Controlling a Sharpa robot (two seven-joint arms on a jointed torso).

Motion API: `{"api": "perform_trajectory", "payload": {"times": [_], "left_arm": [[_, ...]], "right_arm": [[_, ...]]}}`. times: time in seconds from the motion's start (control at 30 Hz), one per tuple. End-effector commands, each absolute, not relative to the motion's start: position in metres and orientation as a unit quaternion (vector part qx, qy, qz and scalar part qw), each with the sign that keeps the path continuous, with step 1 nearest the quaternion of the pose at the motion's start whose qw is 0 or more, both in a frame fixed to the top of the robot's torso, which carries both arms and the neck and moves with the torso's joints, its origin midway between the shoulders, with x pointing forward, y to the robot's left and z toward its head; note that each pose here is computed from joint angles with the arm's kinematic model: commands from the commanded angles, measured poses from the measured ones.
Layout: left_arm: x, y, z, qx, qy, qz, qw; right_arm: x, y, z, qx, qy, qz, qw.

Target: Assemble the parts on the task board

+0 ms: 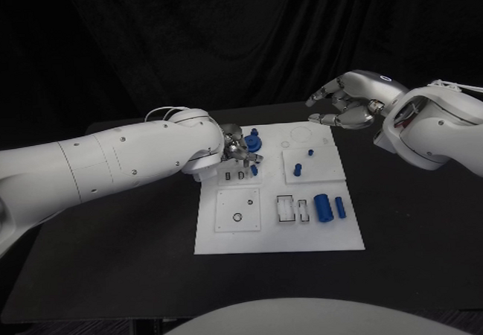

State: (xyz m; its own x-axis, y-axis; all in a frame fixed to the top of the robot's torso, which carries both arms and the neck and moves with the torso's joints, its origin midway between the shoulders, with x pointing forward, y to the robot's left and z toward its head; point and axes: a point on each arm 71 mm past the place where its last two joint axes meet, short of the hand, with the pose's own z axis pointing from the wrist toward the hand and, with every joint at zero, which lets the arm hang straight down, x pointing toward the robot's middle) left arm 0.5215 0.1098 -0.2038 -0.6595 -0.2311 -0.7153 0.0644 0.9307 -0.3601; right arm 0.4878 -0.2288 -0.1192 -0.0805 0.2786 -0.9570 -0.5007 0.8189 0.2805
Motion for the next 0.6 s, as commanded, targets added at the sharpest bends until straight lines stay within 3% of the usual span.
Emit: {"api": "perform_trajectory", "payload": {"times": [0.03,0.6], "left_arm": [[0.5211,0.1071,-0.2056,-0.037,0.895,-0.184,0.405],[0.5202,0.1025,-0.2117,-0.033,0.899,-0.181,0.397]], "right_arm": [[0.4884,-0.2296,-0.1206,-0.075,0.679,0.283,0.674],[0.4884,-0.229,-0.1228,-0.076,0.68,0.284,0.672]]}}
